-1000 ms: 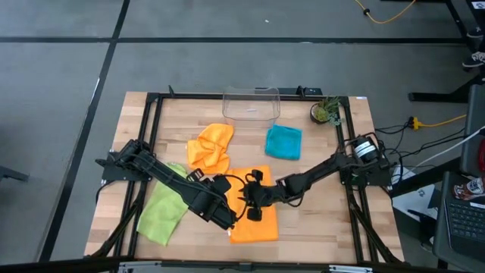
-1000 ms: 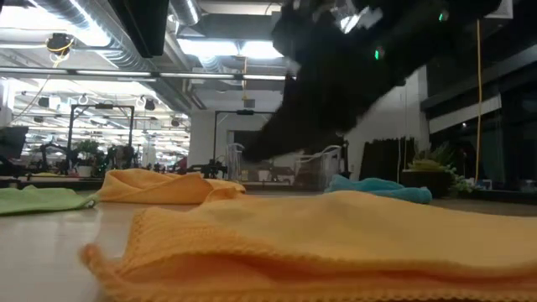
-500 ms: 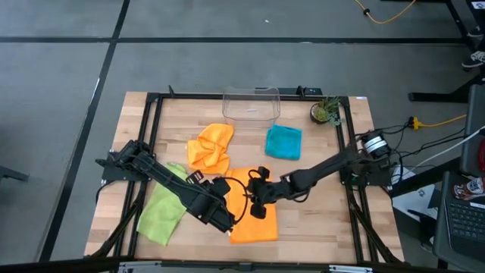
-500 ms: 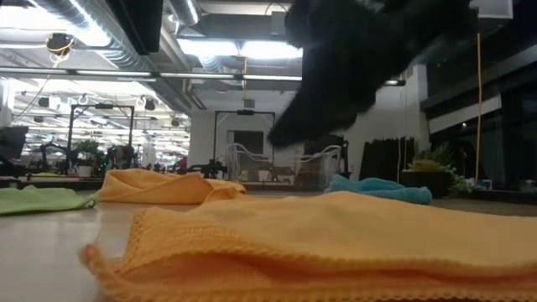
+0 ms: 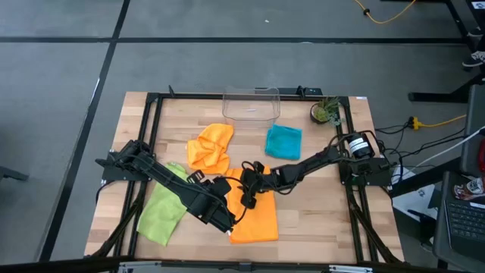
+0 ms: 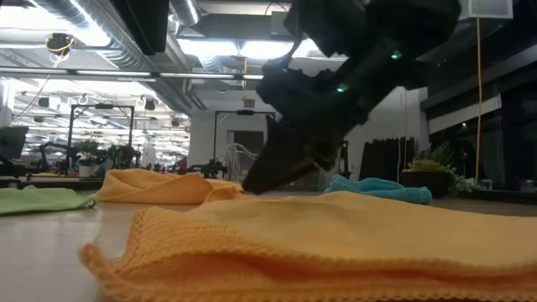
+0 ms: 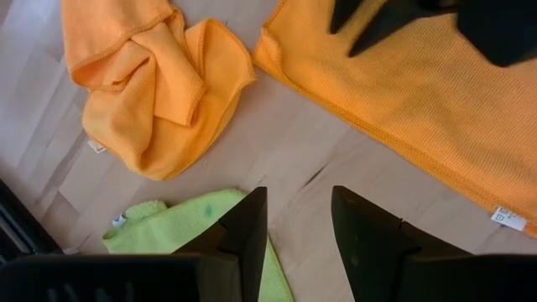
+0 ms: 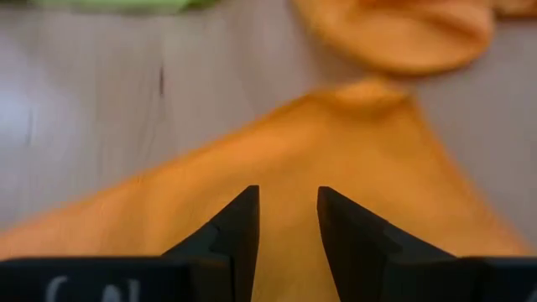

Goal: Fold microfiber towels
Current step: Fold the bottom orange microfiber cloth

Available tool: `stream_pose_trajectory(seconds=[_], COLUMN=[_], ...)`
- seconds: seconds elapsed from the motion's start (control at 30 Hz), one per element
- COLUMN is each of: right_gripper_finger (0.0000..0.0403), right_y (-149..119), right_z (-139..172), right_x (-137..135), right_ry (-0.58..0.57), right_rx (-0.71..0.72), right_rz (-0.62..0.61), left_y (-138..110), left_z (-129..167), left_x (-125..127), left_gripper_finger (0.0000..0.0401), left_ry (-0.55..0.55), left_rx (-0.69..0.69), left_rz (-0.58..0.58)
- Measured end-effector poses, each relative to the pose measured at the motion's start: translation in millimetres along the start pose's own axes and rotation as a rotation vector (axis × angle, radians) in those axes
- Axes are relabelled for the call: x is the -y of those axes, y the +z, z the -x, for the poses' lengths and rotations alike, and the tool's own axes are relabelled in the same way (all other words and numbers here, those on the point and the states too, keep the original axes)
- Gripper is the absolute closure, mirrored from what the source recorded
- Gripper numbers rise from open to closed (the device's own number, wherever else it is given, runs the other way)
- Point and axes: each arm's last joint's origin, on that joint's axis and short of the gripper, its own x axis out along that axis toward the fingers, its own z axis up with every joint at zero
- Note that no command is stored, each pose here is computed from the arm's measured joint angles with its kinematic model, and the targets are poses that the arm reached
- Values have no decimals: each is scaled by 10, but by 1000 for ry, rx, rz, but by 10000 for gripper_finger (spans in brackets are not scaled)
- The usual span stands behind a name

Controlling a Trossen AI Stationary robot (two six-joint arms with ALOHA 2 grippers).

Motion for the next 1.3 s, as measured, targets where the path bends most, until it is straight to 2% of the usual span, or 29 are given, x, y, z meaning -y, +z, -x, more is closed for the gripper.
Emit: stream_pose_trajectory(seconds=[0.13,0.43,0.6,0.77,0.93,1.1,1.3], right_gripper_finger=[277,277,277,277,277,277,277], right_y=[20,77,122,264,485,660,748], right_z=[-41,-92,-95,-22,130,450,1036], right_x=[107,451,526,478,400,312,195], right_ry=[-34,-227,-239,-201,-153,-30,85], right_rx=[-13,-24,-13,53,49,-93,-256], right_rz=[-16,-159,-206,-167,-131,-124,-185], left_y=[2,3,3,3,11,-10,-79], left_z=[0,-1,-1,-1,-1,10,63], left_x=[1,4,4,4,4,17,166], left_gripper_finger=[274,274,274,274,274,274,274], left_ry=[-1,-3,-3,-3,2,-3,-133], left_rx=[2,3,3,4,26,31,43], left_rz=[1,4,5,4,5,-17,-221])
